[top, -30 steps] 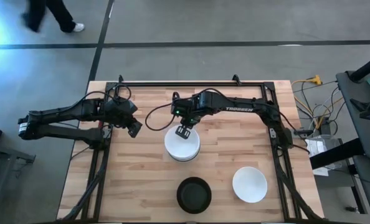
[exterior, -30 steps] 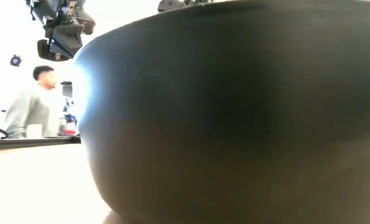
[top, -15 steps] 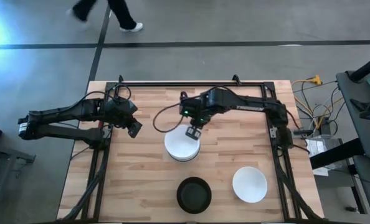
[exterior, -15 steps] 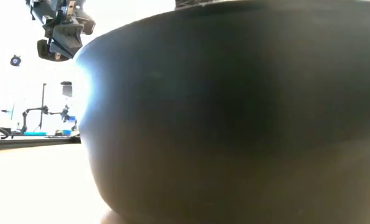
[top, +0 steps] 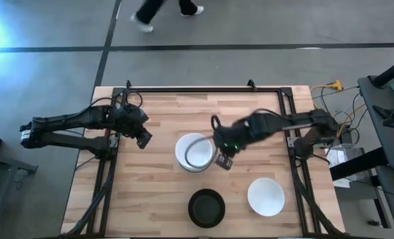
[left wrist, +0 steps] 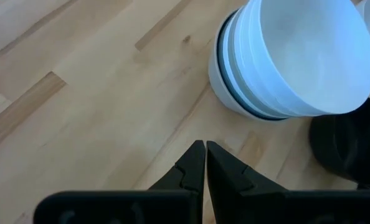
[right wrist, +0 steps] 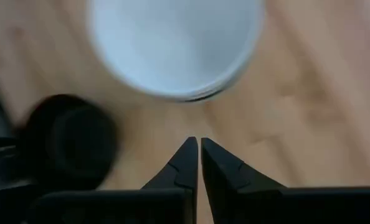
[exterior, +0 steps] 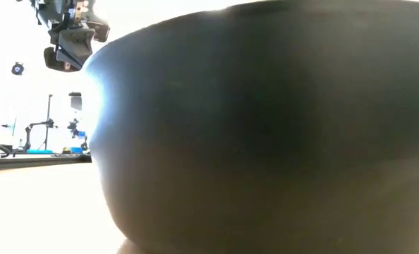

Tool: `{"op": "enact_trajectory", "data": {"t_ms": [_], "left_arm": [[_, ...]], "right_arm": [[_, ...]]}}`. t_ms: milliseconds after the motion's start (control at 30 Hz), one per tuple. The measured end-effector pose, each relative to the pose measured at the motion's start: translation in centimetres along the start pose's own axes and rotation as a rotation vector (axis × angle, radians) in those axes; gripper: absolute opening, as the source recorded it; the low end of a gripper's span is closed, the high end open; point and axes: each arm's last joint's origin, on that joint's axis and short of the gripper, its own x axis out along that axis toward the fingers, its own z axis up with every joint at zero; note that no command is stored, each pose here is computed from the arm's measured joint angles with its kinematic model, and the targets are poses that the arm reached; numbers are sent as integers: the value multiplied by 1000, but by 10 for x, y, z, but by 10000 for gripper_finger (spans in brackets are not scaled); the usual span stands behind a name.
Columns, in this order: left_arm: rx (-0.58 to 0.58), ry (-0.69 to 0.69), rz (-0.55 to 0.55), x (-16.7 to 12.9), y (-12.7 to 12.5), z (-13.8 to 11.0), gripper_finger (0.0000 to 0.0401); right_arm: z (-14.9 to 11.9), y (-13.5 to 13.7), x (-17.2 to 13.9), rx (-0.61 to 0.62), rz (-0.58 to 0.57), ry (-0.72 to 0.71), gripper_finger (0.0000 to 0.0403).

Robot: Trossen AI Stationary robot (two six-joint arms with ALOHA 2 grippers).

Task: Nest bowls inside each other
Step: Stack the black bowl on top of the white bowl

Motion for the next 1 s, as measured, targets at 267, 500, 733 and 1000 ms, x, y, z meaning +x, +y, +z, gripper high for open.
{"op": "enact_trajectory", "data": {"t_ms": [267, 500, 733, 1000], "left_arm": [[47, 44, 26, 11, 1, 1, 0], [46, 98, 36, 22, 0, 2, 0], [85, 134, 24, 28, -1, 2, 0], [86, 128, 15, 25, -1, 2, 0]], "right_arm": [[-45, 26, 16, 216, 284, -168, 71], [-82, 43, 60, 243, 281, -87, 131], [-105, 56, 103, 280, 186, 24, 173], [-102, 68, 119, 254, 238, 16, 191]]}}
